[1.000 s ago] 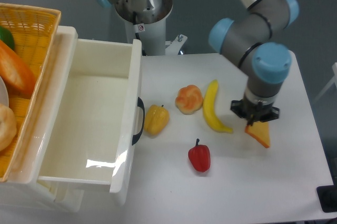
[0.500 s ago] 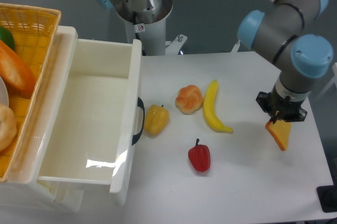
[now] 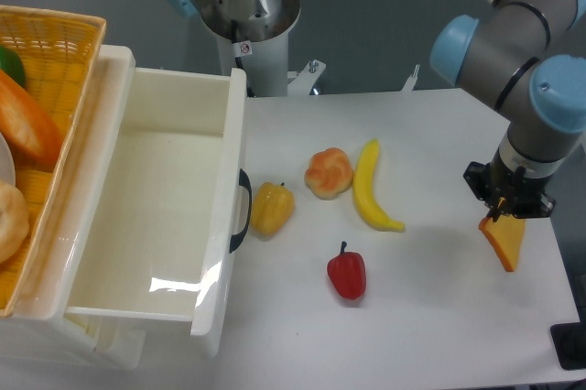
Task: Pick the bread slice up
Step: 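Raise the held bread slice higher above the table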
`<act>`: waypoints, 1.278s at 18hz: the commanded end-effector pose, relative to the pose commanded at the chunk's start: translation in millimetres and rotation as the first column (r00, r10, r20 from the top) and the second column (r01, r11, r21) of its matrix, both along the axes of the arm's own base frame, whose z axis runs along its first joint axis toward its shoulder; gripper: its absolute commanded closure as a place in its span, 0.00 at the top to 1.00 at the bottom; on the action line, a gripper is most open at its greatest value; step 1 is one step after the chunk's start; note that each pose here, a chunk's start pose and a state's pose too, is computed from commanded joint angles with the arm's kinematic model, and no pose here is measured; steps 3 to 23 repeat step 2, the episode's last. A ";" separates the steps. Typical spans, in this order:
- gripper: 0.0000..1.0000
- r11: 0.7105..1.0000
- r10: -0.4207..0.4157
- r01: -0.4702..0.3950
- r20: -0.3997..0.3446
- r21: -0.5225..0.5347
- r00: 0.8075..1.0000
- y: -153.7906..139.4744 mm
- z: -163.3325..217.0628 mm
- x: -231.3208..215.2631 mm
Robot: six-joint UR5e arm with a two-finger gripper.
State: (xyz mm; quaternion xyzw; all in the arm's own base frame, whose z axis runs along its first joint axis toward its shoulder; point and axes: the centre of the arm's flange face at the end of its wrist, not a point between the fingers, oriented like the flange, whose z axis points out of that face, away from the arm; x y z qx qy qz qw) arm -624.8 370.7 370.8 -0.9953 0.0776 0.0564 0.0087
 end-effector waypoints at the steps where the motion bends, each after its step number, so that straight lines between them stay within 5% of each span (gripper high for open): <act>1: 0.00 1.000 -0.008 0.008 -0.002 0.000 1.000 -1.8 3.0 1.7; 23: 0.00 1.000 -0.003 0.003 -0.007 -0.002 1.000 -6.7 8.4 1.7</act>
